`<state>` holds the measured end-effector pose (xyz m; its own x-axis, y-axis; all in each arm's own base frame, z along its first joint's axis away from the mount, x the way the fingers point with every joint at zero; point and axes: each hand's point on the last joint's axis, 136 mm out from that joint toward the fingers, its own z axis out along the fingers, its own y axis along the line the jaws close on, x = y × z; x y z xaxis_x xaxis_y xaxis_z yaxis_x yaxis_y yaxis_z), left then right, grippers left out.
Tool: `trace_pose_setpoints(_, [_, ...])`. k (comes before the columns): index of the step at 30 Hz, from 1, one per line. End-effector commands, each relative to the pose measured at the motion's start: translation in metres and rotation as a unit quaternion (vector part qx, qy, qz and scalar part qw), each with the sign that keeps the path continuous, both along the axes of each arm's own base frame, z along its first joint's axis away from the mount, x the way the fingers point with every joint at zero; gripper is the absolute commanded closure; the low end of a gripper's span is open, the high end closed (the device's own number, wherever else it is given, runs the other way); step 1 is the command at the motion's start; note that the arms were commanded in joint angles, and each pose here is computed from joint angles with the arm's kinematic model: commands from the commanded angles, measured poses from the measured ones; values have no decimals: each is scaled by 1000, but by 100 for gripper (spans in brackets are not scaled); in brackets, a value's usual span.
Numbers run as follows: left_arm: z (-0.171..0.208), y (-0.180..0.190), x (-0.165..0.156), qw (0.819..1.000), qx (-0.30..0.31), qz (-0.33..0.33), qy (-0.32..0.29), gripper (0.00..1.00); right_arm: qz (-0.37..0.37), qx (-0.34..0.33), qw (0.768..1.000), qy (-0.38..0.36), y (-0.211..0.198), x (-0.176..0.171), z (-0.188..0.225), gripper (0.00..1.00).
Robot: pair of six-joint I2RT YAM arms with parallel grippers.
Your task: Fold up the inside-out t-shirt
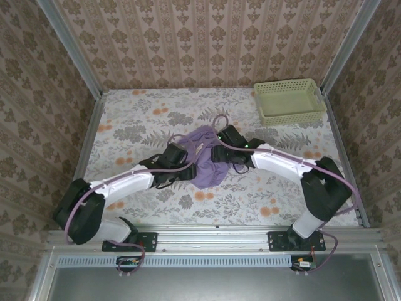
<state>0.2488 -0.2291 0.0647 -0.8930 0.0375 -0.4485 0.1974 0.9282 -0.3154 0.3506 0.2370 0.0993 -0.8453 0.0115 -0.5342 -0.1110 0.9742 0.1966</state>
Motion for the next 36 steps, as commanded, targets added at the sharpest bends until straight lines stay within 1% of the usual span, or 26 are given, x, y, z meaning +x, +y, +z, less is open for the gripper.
trace_pose_setpoints(1, [10,-6,11,1000,-3,1,-14,60,15,-4,1000,-5,10,18,1,40])
trace_pose_setpoints(2, [12,-3,14,1000,2,1,-17,66,15,-12,1000,-5,9,22,0,48])
trace_pose_setpoints(3, [15,1,16,1000,5,2,-19,74,14,-24,1000,-7,7,24,1,58])
trace_pose_setpoints(4, [19,4,19,1000,7,4,-23,83,14,-36,999,-13,5,25,7,68])
trace_pose_setpoints(5, [25,8,22,1000,8,5,-28,89,11,-47,999,-23,1,26,14,77])
trace_pose_setpoints(6, [34,12,27,999,11,9,-39,95,9,-59,997,-38,-3,25,26,85])
trace_pose_setpoints(8, [53,24,35,998,26,16,-62,100,4,-76,995,-71,-11,22,54,95])
trace_pose_setpoints(9, [67,33,39,996,38,26,-79,100,5,-81,993,-90,-13,19,71,99])
trace_pose_setpoints(11, [101,48,47,990,62,39,-120,100,12,-85,988,-125,-13,11,104,100])
trace_pose_setpoints(14, [174,66,53,976,67,53,-199,100,21,-93,979,-180,-15,-2,159,100])
trace_pose_setpoints(16, [235,71,50,963,44,53,-262,100,25,-88,969,-228,-14,-12,206,100])
trace_pose_setpoints(18, [281,77,39,950,11,55,-308,100,31,-70,960,-269,-13,-22,249,100])
trace_pose_setpoints(19, [300,80,31,944,-10,58,-326,100,32,-57,955,-288,-13,-29,269,100])
trace_pose_setpoints(21, [315,82,15,936,-40,54,-347,100,38,-37,952,-301,-11,-38,285,100])
trace_pose_setpoints(23, [303,88,6,935,-41,60,-346,100,56,-25,953,-296,-2,-48,278,100])
trace_pose_setpoints(24, [285,92,5,939,-29,64,-336,100,72,-23,956,-284,5,-54,264,100])
trace_pose_setpoints(26, [243,98,2,950,-4,70,-304,100,129,-24,959,-253,26,-69,220,100])
trace_pose_setpoints(28, [181,98,-4,968,13,72,-242,100,172,-33,959,-221,47,-88,162,99])
trace_pose_setpoints(29, [156,95,-8,975,14,67,-213,100,183,-36,964,-190,53,-97,131,96])
trace_pose_setpoints(30, [126,92,-15,982,13,60,-180,100,191,-37,969,-151,57,-105,99,91])
trace_pose_setpoints(31, [99,91,-22,987,12,60,-149,100,190,-44,974,-117,57,-113,69,84])
trace_pose_setpoints(33, [63,88,-35,993,5,56,-106,100,173,-70,980,-68,51,-122,26,68])
trace_pose_setpoints(34, [50,89,-41,994,3,54,-90,100,165,-80,982,-53,46,-124,15,60])
trace_pose_setpoints(35, [43,91,-46,995,5,55,-79,94,159,-89,982,-47,42,-125,11,56])
trace_pose_setpoints(36, [39,94,-50,996,6,57,-75,85,150,-99,982,-50,36,-123,12,51])
